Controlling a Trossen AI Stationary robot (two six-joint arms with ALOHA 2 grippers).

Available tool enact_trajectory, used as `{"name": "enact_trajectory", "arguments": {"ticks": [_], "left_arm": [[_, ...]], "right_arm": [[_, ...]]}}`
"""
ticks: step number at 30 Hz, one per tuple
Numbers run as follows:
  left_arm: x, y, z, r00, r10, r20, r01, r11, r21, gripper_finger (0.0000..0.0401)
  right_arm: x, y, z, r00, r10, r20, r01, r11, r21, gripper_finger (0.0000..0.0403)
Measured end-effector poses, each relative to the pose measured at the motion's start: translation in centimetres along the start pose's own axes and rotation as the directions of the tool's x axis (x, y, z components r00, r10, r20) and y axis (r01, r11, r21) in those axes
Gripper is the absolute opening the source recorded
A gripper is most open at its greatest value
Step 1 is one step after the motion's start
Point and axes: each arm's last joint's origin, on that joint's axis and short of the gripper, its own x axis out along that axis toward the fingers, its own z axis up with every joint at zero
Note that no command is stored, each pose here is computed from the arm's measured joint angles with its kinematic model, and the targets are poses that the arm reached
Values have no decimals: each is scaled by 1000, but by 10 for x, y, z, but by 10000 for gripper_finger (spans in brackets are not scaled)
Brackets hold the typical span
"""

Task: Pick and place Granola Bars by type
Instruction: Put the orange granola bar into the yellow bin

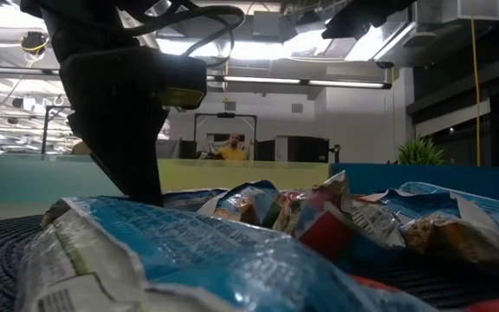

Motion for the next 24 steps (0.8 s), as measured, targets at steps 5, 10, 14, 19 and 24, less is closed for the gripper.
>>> {"name": "enact_trajectory", "arguments": {"ticks": [5, 10, 14, 19, 24], "left_arm": [[-1, -2, 1, 1000, -23, -17, 23, 1000, -1, 91], [-7, -9, 6, 993, -88, -84, 88, 996, -4, 45], [-22, -16, 14, 986, -118, -119, 124, 991, 42, 16], [-55, -17, 37, 987, -128, -95, 137, 986, 99, 9], [-98, -5, 69, 992, -119, 30, 116, 989, 95, 15]], "right_arm": [[0, 0, 0, 1000, 0, 0, 0, 1000, 0, 198], [0, 0, 0, 1000, 0, 0, 0, 1000, -2, 198], [0, 0, 0, 1000, 0, 0, 0, 1000, -2, 198], [0, 0, 0, 1000, 0, 0, 0, 1000, -3, 198], [0, 0, -1, 1000, 2, -7, -2, 1000, -2, 198]]}}
